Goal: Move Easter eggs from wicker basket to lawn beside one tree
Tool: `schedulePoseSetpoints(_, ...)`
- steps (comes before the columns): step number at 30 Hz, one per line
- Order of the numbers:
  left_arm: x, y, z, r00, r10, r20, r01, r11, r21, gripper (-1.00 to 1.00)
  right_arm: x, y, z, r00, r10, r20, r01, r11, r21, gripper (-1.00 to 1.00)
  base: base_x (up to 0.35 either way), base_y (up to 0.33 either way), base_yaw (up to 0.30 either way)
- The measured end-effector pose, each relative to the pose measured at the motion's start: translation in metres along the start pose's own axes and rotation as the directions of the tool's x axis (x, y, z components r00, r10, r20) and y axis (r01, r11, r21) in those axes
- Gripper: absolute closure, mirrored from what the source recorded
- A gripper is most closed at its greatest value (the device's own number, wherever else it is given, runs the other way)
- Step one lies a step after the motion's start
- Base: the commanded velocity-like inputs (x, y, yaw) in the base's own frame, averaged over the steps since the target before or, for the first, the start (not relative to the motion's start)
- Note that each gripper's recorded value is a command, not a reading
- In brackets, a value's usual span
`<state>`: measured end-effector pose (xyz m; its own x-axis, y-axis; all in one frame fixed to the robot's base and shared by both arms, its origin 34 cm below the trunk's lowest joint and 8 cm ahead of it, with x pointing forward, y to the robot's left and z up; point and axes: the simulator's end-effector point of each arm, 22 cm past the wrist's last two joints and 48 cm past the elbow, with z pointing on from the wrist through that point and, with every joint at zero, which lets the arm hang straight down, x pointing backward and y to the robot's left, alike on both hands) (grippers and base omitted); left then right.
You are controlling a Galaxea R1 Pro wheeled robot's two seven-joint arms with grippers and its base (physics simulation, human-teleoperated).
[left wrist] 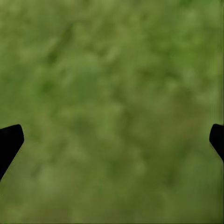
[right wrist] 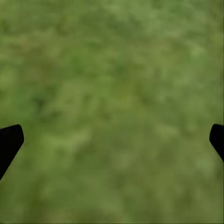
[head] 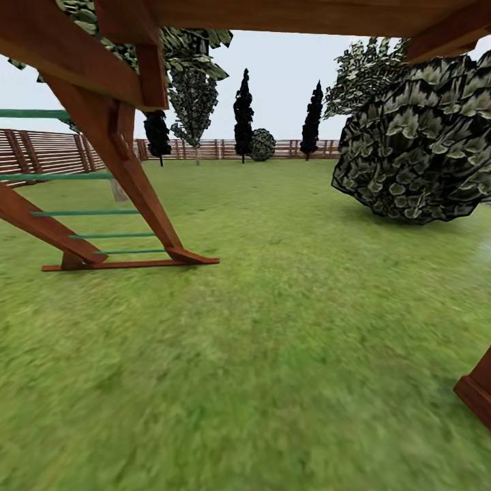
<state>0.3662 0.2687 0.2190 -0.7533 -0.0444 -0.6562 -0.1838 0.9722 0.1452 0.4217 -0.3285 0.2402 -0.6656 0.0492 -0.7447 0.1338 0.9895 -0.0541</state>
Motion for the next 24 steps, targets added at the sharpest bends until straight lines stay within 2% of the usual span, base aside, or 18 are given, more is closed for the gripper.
schedulePoseSetpoints(7, 0.0003, -0.0001, -0.0002, 1.0, 0.0, -0.001, 0.0, 1.0, 0.0, -1.0, -0.0001, 0.0002, 0.0, 1.0, 0.0, 0.0, 0.0, 1.0, -0.001, -1.0, 0.335, 0.0, 0.0)
schedulePoseSetpoints(24, 0.0003, 0.0008, 0.0001, 1.0, 0.001, 0.0, -0.001, 1.0, -0.001, -1.0, -0.0001, 0.0, 0.0, 1.0, 0.0, 0.0, 0.0, 1.0, 0.0, -1.0, 0.335, 0.0, -0.239)
